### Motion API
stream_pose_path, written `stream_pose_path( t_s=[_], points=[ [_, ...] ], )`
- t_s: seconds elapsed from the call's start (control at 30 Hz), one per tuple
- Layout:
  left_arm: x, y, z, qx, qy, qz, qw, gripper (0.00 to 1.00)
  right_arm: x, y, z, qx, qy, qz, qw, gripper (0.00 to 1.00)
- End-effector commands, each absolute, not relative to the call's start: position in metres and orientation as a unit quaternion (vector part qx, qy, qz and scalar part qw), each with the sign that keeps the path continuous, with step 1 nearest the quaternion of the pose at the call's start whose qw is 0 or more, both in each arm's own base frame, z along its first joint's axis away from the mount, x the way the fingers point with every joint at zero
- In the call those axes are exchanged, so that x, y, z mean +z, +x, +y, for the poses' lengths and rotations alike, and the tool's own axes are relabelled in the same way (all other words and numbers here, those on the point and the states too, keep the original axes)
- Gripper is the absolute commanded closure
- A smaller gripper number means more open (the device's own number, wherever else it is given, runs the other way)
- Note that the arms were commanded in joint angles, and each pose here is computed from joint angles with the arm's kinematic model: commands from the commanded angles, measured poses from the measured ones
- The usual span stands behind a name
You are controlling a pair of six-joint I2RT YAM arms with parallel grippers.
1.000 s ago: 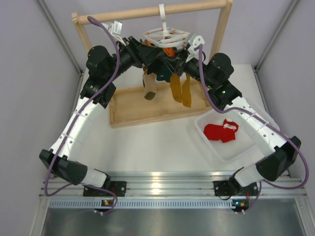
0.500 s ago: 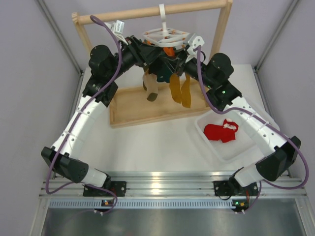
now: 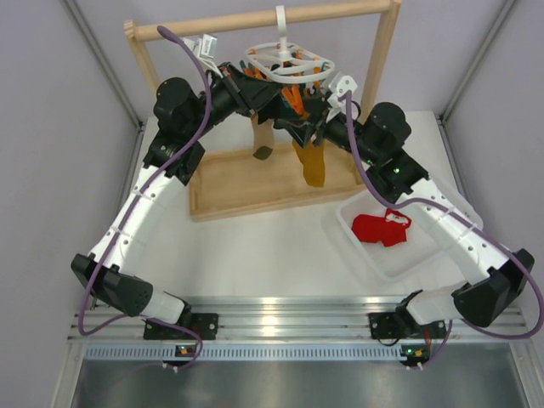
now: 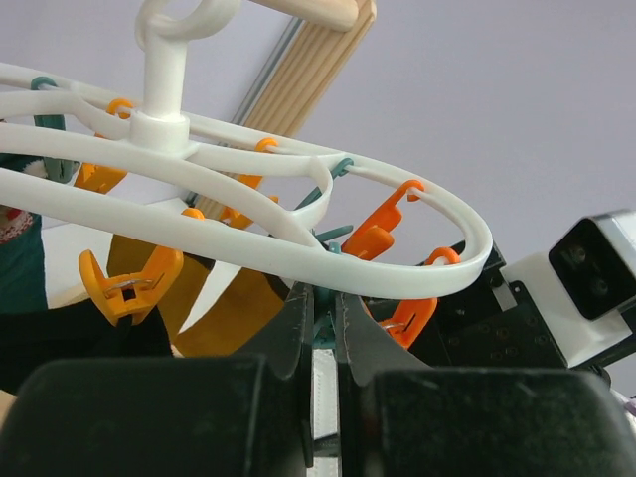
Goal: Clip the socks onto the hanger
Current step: Open the clamp at the hanger, then pick up the sock from the bin.
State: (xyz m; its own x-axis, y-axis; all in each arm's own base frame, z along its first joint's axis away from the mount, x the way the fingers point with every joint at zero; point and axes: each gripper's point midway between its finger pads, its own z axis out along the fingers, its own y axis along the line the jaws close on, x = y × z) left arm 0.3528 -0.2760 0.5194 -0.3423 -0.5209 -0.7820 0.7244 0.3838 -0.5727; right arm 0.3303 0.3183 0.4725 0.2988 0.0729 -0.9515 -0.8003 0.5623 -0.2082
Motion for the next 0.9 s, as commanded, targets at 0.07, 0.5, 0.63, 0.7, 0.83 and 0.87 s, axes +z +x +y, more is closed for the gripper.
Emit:
stream_pose_path(
  t_s=[0.07,0.5,0.63,0.7,0.83,0.87],
  points=[
    [0.533,0.362,-0.269,-0.545,0.066,0.591,0.591,1.0,0.469,0.3,0.288,0.309,-0.359,0.533,0.702,0.41],
    [0.529,0.363,-0.27,-0.54,0.074,0.596,0.59,1.0,0.301,0.274,0.164,0.256,-0.377,0.724,0.519,0.41],
    [0.529,0.362,-0.271,-0.542,0.076,0.595,0.588,1.0,0.243,0.27,0.109,0.215,-0.348,0.791,0.456,0.49],
    [0.529,0.362,-0.271,-0.542,0.076,0.595,0.589,1.0,0.218,0.284,0.07,0.163,-0.282,0.833,0.447,0.53],
    [0.528,0.363,-0.271,-0.542,0.075,0.595,0.588,1.0,0.189,0.304,0.012,0.108,-0.134,0.879,0.444,0.63],
    [0.528,0.363,-0.271,-0.542,0.075,0.595,0.589,1.0,0.182,0.307,-0.006,0.09,-0.097,0.886,0.445,0.64]
  ],
)
